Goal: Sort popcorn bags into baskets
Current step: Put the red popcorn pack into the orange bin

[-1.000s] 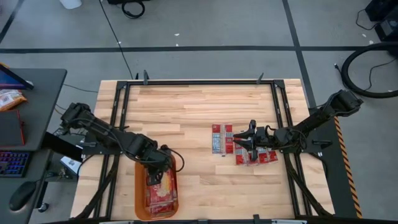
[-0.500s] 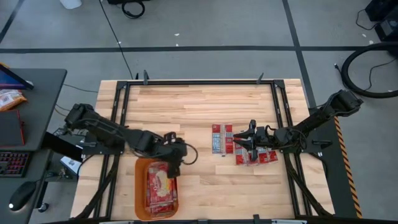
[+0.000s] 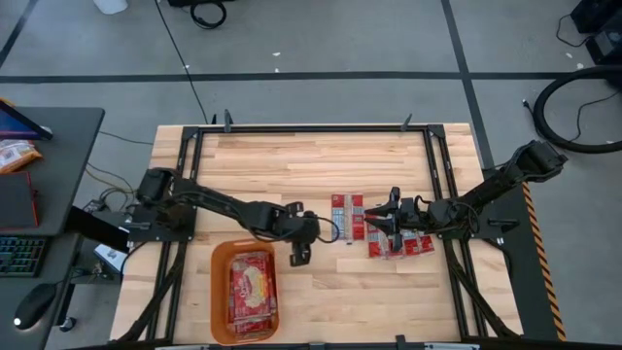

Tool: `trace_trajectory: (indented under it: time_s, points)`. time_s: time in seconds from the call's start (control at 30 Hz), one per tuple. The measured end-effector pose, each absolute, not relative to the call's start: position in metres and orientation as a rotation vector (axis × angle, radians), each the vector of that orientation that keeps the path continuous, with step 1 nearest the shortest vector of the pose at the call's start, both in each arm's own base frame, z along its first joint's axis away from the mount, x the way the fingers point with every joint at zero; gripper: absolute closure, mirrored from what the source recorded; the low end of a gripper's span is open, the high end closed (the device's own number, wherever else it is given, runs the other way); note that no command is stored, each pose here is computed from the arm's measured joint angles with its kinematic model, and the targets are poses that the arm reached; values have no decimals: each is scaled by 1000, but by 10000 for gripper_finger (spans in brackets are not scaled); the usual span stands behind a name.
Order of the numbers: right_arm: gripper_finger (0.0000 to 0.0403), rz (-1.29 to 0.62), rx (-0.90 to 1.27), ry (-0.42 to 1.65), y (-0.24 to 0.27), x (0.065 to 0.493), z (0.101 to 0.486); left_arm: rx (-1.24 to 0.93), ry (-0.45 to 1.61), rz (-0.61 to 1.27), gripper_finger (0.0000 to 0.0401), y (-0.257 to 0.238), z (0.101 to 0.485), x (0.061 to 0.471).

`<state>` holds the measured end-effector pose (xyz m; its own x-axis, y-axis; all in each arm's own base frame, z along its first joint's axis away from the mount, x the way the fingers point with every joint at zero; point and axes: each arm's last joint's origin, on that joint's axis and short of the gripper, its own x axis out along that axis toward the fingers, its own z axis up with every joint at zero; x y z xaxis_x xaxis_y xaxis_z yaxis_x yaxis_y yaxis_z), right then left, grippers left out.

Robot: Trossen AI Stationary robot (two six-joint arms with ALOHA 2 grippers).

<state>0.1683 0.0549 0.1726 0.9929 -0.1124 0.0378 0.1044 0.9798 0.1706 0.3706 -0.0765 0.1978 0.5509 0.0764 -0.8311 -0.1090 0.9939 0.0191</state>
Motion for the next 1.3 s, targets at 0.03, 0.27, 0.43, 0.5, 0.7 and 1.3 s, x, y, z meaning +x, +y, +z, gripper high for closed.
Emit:
trace_trajectory:
  time_s: [0.03,0.27,0.43,0.5,0.7,1.3]
  points:
    - [293,-111,166,-47,55,168,173,-28,966,113,243,-75,196,374]
    - [293,-135,154,-48,54,168,173,114,853,141,243,-77,179,393]
    - [293,-135,154,-49,54,168,173,169,819,132,243,-80,167,409]
    - [293,-135,153,-46,54,168,172,181,831,128,243,-80,166,417]
    - [293,-135,154,-48,54,168,173,259,853,96,243,-84,162,443]
    - [306,-403,66,529,97,203,217,528,888,179,285,-104,206,398]
